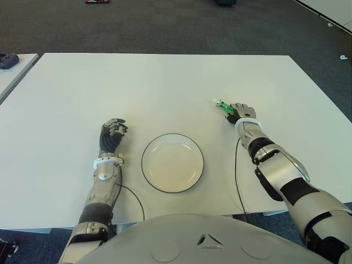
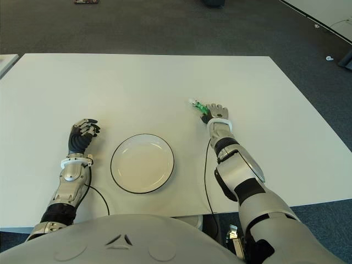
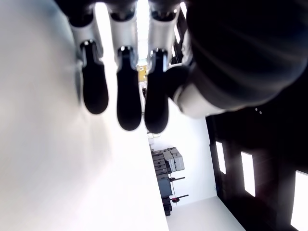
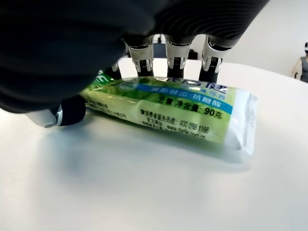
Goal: Put the toothpaste on the table into the plate.
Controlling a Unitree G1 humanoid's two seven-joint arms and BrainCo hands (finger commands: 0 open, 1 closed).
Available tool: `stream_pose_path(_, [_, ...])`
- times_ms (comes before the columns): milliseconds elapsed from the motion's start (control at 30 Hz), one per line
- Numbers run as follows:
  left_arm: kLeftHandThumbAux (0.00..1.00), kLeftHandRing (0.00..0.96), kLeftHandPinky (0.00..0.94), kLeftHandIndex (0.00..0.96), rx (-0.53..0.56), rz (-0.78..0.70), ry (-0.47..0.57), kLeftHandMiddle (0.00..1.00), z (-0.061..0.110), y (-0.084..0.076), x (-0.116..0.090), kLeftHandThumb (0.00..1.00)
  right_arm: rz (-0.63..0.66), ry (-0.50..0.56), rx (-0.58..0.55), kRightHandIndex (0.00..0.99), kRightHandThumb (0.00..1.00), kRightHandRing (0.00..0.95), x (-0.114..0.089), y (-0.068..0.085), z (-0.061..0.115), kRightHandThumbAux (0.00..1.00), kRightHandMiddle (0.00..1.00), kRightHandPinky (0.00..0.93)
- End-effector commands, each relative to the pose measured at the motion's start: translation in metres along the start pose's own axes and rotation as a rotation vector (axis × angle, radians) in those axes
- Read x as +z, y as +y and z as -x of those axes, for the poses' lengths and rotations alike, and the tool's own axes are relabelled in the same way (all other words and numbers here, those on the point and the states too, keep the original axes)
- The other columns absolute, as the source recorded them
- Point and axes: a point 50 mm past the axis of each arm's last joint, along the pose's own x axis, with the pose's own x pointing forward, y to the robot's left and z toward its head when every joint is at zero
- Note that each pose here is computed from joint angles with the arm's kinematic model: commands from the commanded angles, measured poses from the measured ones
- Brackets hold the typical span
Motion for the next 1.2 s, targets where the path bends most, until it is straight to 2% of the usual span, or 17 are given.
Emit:
stream_pose_path(33, [0.72, 0.558, 0.537, 0.431, -0.006, -0.015, 0.065, 0.55, 0.007, 0.001, -0.012, 0.707, 0.101, 0.008, 0.118, 0.0, 0.628, 0.0, -0.007, 0.038, 0.012, 0.345, 0.0, 0.0])
stream_pose_path(133, [0.72, 0.558, 0.537, 0.431, -0.006, -0.015, 0.063, 0.55, 0.008, 0.001, -0.011, 0.707, 0.145, -0.007, 0.092, 0.0, 0.616, 0.0, -0.009, 0.039, 0.013, 0.39, 0.0, 0.0])
stream_pose_path(333, [0.72, 0.564, 0.555, 0.431, -0.007, -0.013, 0.057, 0.553, 0.008, 0.002, -0.011, 0.707, 0.145, -0.002, 0.063, 0.012, 0.591, 0.0, -0.017, 0.041, 0.013, 0.484, 0.0, 0.012])
stream_pose_path(533, [0.72, 0.569, 0.562, 0.431, -0.008, -0.013, 0.058, 0.556, 0.008, 0.002, -0.012, 0.708, 0.114, 0.004, 0.031, 0.066, 0.58, 0.037, -0.017, 0.04, 0.014, 0.548, 0.033, 0.111])
stream_pose_path(733, [0.721, 0.564, 0.535, 0.431, -0.005, -0.012, 0.061, 0.557, 0.008, 0.002, -0.012, 0.707, 0.064, 0.005, -0.027, 0.179, 0.606, 0.16, -0.008, 0.036, 0.013, 0.586, 0.158, 0.212])
stream_pose_path(800, [0.721, 0.562, 0.537, 0.431, -0.004, -0.011, 0.062, 0.555, 0.007, 0.002, -0.011, 0.707, 0.049, 0.003, -0.05, 0.242, 0.618, 0.249, -0.004, 0.033, 0.013, 0.594, 0.246, 0.3])
stream_pose_path(833, [0.721, 0.561, 0.539, 0.431, -0.004, -0.01, 0.063, 0.553, 0.007, 0.002, -0.011, 0.707, 0.044, 0.002, -0.059, 0.306, 0.65, 0.316, -0.003, 0.033, 0.013, 0.637, 0.311, 0.36])
stream_pose_path(900, [0.721, 0.56, 0.543, 0.431, -0.004, -0.008, 0.064, 0.55, 0.007, 0.002, -0.011, 0.707, 0.034, 0.002, -0.073, 0.362, 0.679, 0.393, -0.004, 0.033, 0.013, 0.673, 0.383, 0.427])
stream_pose_path(967, [0.721, 0.559, 0.546, 0.431, -0.004, -0.007, 0.064, 0.549, 0.007, 0.002, -0.011, 0.707, 0.025, 0.002, -0.08, 0.391, 0.694, 0.439, -0.004, 0.033, 0.013, 0.692, 0.426, 0.468])
stream_pose_path(1000, [0.72, 0.559, 0.542, 0.431, -0.004, -0.007, 0.064, 0.549, 0.007, 0.002, -0.011, 0.707, 0.019, 0.002, -0.083, 0.407, 0.748, 0.488, -0.004, 0.032, 0.013, 0.685, 0.452, 0.509])
stream_pose_path(1100, [0.72, 0.558, 0.535, 0.431, -0.003, -0.007, 0.064, 0.549, 0.008, 0.002, -0.011, 0.707, -0.012, 0.005, -0.091, 0.425, 0.814, 0.561, -0.009, 0.033, 0.014, 0.676, 0.491, 0.573])
stream_pose_path(1200, [0.72, 0.56, 0.539, 0.431, -0.004, -0.007, 0.062, 0.553, 0.007, 0.003, -0.011, 0.706, -0.046, 0.004, -0.1, 0.429, 0.836, 0.612, -0.011, 0.033, 0.014, 0.673, 0.516, 0.629])
